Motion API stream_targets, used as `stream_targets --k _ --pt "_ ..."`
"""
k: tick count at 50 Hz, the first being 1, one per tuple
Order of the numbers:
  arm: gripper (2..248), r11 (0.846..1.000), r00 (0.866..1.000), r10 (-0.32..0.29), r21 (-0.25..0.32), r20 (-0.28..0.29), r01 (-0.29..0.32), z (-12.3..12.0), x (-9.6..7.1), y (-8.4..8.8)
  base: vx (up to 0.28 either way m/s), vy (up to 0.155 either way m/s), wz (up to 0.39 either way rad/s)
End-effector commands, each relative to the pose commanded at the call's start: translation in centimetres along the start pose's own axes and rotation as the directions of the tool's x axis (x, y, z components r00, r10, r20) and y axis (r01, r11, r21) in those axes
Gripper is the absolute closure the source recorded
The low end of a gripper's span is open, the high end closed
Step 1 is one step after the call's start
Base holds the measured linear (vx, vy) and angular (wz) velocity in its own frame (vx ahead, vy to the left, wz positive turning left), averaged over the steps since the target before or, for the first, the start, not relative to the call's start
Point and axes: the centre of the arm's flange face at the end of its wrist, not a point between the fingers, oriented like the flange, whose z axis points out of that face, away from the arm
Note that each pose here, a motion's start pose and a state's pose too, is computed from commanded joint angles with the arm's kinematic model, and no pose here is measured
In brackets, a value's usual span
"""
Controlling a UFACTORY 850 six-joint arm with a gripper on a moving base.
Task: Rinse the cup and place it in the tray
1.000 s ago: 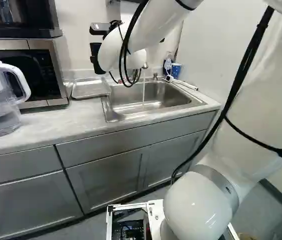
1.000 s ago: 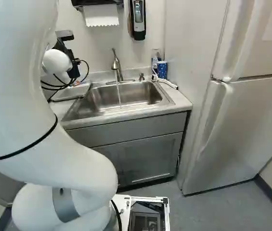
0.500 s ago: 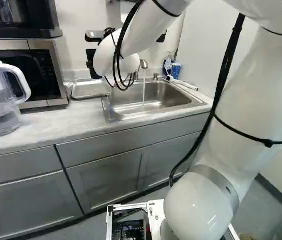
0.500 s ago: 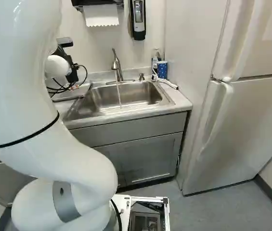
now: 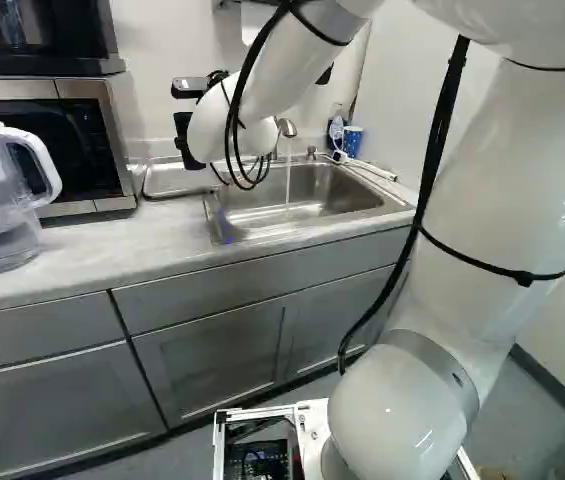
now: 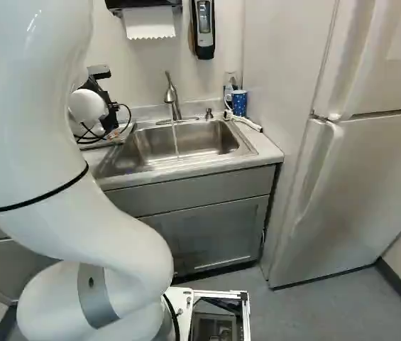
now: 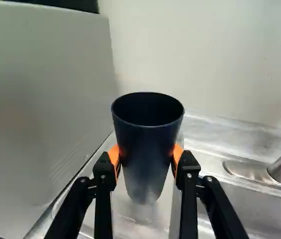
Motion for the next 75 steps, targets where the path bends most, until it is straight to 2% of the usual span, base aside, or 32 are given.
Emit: stream_targets --k 25,32,33,37,38,42,43,47,48,75 --pt "129 1.000 0.999 0.002 0.003 0.053 -0.002 1.1 -2.6 -0.1 0.000 0.000 0.000" --pt "128 1.000 0.999 0.002 0.003 0.053 -0.002 1.1 -2.6 -0.1 0.000 0.000 0.000" --pt "103 1.000 0.999 0.002 0.003 0.053 -0.002 1.1 -2.6 -0.1 0.000 0.000 0.000" --pt "103 1.000 0.999 0.002 0.003 0.053 -0.002 1.1 -2.6 -0.1 0.000 0.000 0.000" --pt "69 1.000 0.999 0.002 0.003 0.053 -0.002 1.1 -2.6 -0.1 0.000 0.000 0.000" --pt "69 1.000 0.999 0.002 0.003 0.053 -0.002 1.1 -2.6 -0.1 0.000 0.000 0.000" --pt "33 1.000 0.999 0.002 0.003 0.053 -0.002 1.1 -2.6 -0.1 0.000 0.000 0.000" --pt "33 1.000 0.999 0.002 0.003 0.053 -0.002 1.1 -2.6 -0.1 0.000 0.000 0.000" --pt "3 1.000 0.999 0.002 0.003 0.053 -0.002 1.1 -2.6 -0.1 0.000 0.000 0.000" --pt "3 1.000 0.999 0.002 0.003 0.053 -0.002 1.1 -2.6 -0.1 0.000 0.000 0.000"
